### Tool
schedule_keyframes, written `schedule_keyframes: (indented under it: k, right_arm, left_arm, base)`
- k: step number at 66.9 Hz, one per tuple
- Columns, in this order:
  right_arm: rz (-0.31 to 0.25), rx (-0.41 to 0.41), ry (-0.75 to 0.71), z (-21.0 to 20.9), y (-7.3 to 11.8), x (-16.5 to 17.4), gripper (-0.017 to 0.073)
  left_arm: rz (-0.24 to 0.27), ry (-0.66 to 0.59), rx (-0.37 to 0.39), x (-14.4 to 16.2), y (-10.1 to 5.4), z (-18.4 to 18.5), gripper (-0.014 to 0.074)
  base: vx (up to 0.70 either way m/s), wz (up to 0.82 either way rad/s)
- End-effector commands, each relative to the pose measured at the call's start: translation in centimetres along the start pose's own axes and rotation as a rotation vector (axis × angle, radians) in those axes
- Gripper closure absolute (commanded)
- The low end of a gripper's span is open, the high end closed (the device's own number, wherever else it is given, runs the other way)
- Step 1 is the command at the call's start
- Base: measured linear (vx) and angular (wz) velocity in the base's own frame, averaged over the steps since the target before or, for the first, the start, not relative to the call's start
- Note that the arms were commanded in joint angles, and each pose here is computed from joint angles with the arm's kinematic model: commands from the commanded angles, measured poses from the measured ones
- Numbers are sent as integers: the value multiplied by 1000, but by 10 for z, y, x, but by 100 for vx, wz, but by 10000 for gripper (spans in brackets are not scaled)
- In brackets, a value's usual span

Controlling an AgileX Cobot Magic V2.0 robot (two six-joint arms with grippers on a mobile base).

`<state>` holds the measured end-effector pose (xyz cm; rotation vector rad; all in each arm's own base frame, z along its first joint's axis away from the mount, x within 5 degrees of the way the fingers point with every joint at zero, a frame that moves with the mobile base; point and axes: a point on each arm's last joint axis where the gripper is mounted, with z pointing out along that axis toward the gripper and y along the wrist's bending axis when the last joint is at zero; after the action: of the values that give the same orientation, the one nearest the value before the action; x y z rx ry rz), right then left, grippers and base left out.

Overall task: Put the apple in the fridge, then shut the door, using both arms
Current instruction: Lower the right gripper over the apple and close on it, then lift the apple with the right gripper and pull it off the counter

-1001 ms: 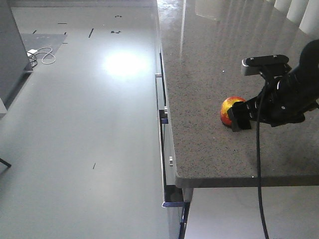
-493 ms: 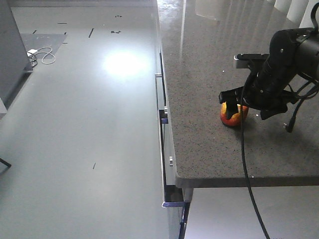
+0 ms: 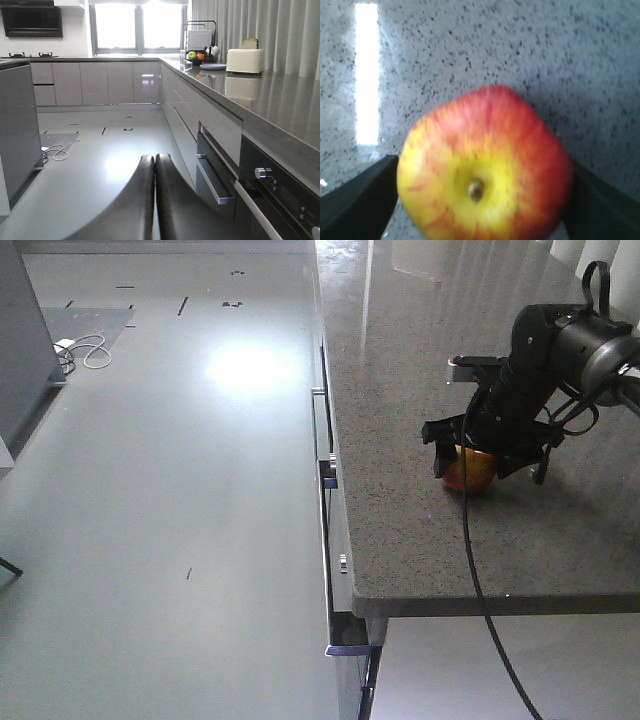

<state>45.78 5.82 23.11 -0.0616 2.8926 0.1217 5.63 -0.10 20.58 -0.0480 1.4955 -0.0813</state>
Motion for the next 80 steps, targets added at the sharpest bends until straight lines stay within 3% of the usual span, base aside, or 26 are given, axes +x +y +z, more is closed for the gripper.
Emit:
schedule_keyframes:
  k: [1, 17, 46, 64, 73, 80]
  right_arm:
    - [-60, 6, -113, -32, 0, -11, -36]
    - [-135, 10, -129, -33, 1, -14, -11]
    - [-135, 9, -140, -38, 1, -14, 241]
    - [-133, -8, -151, -76, 4, -4, 338]
    - [-142, -83, -188, -109, 17, 6, 349]
    - [-202, -145, -231, -138, 41, 18, 349]
  left_arm:
    - [-12, -95, 9, -12, -1, -2, 600]
    - [-12, -95, 9, -12, -1, -2, 600]
    - [-12, -95, 9, -12, -1, -2, 600]
    - [-12, -95, 9, -12, -1, -2, 600]
    - [-12, -95, 9, -12, -1, -2, 600]
    - [-12, -95, 9, -12, -1, -2, 600]
  base:
    - [0, 0]
    - [0, 0]
    - [0, 0]
    - [0, 0]
    - [0, 0]
    - [0, 0]
